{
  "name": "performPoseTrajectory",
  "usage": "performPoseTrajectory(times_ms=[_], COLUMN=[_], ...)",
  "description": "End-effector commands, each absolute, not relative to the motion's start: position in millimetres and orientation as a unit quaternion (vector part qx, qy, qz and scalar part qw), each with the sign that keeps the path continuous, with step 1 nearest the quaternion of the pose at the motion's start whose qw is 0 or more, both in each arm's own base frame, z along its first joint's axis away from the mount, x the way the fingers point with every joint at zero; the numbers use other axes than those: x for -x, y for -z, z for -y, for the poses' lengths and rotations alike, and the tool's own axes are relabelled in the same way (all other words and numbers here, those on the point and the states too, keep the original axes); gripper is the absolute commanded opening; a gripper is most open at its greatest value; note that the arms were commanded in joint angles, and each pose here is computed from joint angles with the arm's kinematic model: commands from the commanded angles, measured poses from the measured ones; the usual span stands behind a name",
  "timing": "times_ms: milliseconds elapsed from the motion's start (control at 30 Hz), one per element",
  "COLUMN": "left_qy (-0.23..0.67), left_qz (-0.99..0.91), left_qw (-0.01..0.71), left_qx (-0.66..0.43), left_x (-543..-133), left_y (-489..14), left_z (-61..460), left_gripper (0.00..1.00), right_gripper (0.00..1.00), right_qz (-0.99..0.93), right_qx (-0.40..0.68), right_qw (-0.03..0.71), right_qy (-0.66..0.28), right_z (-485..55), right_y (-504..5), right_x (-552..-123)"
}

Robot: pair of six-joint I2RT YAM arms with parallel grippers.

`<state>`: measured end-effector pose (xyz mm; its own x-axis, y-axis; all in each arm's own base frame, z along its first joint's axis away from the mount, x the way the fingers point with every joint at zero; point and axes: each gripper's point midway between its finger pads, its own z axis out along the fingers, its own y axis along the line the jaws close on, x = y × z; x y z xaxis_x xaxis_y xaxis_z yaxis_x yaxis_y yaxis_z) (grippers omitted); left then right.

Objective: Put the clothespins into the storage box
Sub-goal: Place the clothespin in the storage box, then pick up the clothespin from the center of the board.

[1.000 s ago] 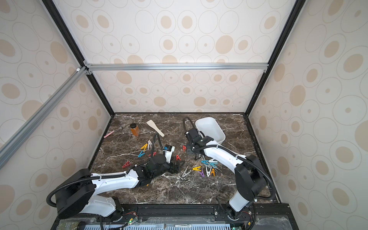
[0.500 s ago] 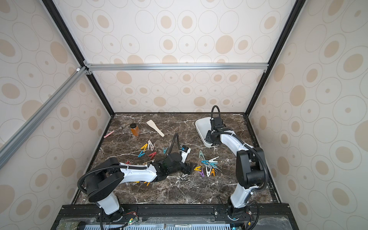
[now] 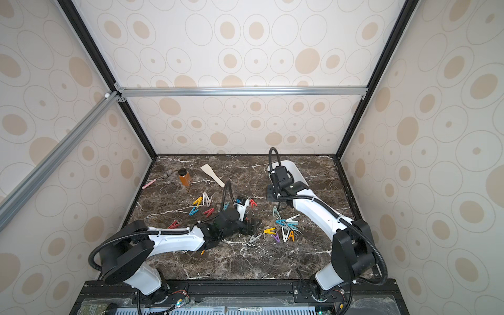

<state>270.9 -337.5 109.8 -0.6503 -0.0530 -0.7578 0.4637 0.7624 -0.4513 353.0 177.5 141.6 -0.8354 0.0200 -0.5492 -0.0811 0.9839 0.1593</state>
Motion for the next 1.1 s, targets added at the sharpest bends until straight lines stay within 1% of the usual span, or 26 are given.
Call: performPoseTrajectory(times_ms=[0, 133, 300, 633, 933, 1000, 1067], left_qy=[0.396, 0.401, 0.4, 0.395, 0.395, 0.388, 0.362], left_qz=[-0.83, -0.832, -0.832, -0.838, -0.84, -0.843, -0.852], left_qw=[0.391, 0.38, 0.381, 0.371, 0.364, 0.364, 0.367], left_qx=[-0.049, -0.049, -0.051, -0.067, -0.072, -0.076, -0.088], left_x=[-268, -261, -261, -260, -260, -261, -262], left_y=[-119, -110, -110, -104, -98, -96, -88], left_z=[328, 325, 327, 336, 341, 342, 340], left_gripper=[0.85, 0.85, 0.85, 0.84, 0.84, 0.84, 0.85], right_gripper=[0.3, 0.3, 0.23, 0.23, 0.23, 0.23, 0.21], right_qz=[-0.974, -0.981, -0.984, -0.983, -0.985, -0.985, -0.985], right_qx=[0.045, 0.043, 0.025, -0.007, -0.013, -0.015, -0.016], right_qw=[0.216, 0.184, 0.177, 0.18, 0.171, 0.17, 0.169], right_qy=[-0.056, -0.054, -0.017, 0.032, 0.036, 0.036, 0.034], right_z=[-180, -186, -178, -160, -156, -155, -155], right_y=[-95, -71, -52, -32, -19, -16, -13], right_x=[-327, -322, -331, -336, -340, -341, -342])
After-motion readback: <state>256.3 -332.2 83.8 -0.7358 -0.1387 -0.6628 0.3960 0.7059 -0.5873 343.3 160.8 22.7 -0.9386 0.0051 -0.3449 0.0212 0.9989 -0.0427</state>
